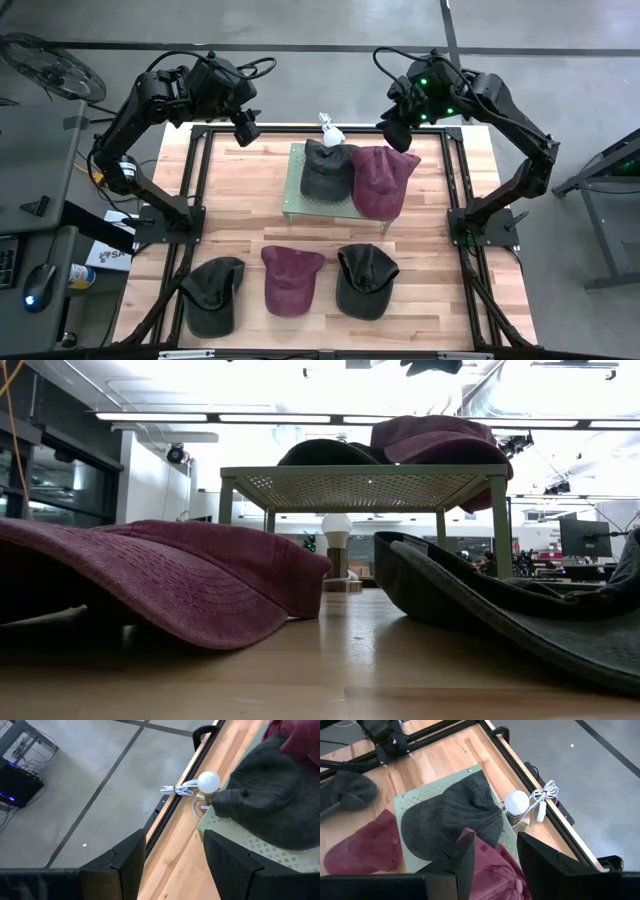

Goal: Pick & Place hat
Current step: Adjust the black cap on the shelf

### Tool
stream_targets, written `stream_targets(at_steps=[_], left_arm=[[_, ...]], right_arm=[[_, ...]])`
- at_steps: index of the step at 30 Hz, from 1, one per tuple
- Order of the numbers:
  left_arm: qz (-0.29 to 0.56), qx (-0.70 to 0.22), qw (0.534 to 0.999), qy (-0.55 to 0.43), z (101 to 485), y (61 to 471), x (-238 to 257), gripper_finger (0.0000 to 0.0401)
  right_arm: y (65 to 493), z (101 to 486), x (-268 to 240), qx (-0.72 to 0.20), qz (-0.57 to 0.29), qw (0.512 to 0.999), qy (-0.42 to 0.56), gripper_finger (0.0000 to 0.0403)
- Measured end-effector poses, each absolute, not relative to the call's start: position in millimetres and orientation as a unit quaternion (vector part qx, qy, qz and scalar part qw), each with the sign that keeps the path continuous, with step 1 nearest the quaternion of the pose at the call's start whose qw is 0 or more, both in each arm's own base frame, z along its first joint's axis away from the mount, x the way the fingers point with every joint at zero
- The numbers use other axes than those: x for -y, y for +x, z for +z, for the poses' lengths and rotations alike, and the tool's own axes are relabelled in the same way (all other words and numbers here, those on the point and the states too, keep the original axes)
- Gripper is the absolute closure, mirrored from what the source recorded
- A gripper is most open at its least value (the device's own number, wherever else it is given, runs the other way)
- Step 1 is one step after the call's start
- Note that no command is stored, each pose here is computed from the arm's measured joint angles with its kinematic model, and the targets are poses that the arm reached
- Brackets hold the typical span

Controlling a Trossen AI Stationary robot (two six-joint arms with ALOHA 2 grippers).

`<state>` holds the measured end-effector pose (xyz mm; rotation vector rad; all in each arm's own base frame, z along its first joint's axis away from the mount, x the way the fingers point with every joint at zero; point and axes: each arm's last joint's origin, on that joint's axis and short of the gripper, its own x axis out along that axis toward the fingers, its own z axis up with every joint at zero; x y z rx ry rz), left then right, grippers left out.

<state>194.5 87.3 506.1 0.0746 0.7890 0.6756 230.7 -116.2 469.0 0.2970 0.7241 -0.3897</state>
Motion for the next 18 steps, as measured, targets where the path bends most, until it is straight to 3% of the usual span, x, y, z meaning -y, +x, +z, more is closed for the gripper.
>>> stream_targets(at_steps=[10,18], left_arm=[[0.259,-0.384,0.886,0.022,497.6,217.2,-92.3,0.0208],[0.255,-0.389,0.885,0.03,493.5,227.0,-96.1,0.0208]], right_arm=[[225.9,471.3,113.7,-0.348,-0.192,0.905,0.152,0.0265],[212.6,459.8,108.4,-0.425,-0.225,0.858,0.181,0.0265]])
